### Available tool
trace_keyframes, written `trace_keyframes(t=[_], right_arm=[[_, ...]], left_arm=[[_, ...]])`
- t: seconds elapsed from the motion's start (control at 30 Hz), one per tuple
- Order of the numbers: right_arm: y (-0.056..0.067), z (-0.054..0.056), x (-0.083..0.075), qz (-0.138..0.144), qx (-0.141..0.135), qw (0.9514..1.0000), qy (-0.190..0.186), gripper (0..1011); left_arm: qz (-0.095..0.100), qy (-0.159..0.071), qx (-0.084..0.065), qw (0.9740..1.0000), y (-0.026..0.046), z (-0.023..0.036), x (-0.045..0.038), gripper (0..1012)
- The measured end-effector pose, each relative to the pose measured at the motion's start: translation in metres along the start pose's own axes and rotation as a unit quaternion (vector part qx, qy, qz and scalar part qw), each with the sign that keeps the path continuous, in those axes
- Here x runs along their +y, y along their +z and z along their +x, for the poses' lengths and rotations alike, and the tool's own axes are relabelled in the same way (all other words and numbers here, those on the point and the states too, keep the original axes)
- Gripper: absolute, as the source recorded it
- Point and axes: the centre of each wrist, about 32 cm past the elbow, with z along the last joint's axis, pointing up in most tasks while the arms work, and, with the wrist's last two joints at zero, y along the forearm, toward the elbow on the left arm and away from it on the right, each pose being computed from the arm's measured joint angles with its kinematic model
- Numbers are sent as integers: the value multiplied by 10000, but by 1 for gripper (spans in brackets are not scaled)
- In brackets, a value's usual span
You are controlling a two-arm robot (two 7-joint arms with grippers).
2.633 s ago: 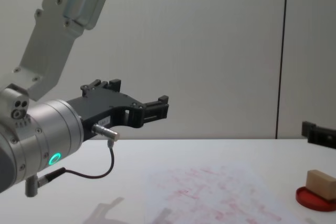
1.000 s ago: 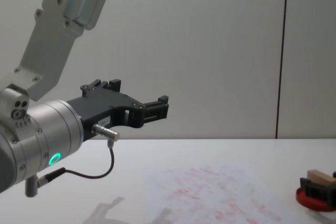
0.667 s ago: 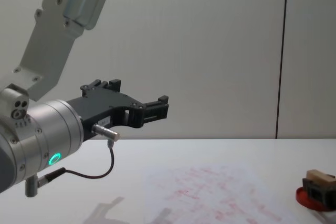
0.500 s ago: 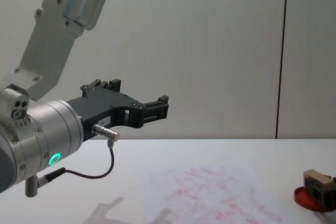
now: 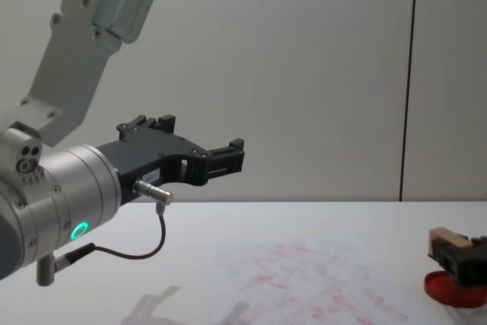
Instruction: Use the one hand to pick up the stamp and affix it onto the A4 paper.
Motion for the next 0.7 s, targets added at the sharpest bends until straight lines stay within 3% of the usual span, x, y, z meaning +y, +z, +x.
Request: trace_keyframes(t=[0.33,0.7], right_arm=[[137,-180,-13,300,-89,9987,405,220],[167,-421,-32,281,117,9953,918,220]], left_arm=[[0,0,0,10000,0,0,0,993],[0,0,0,10000,0,0,0,993]])
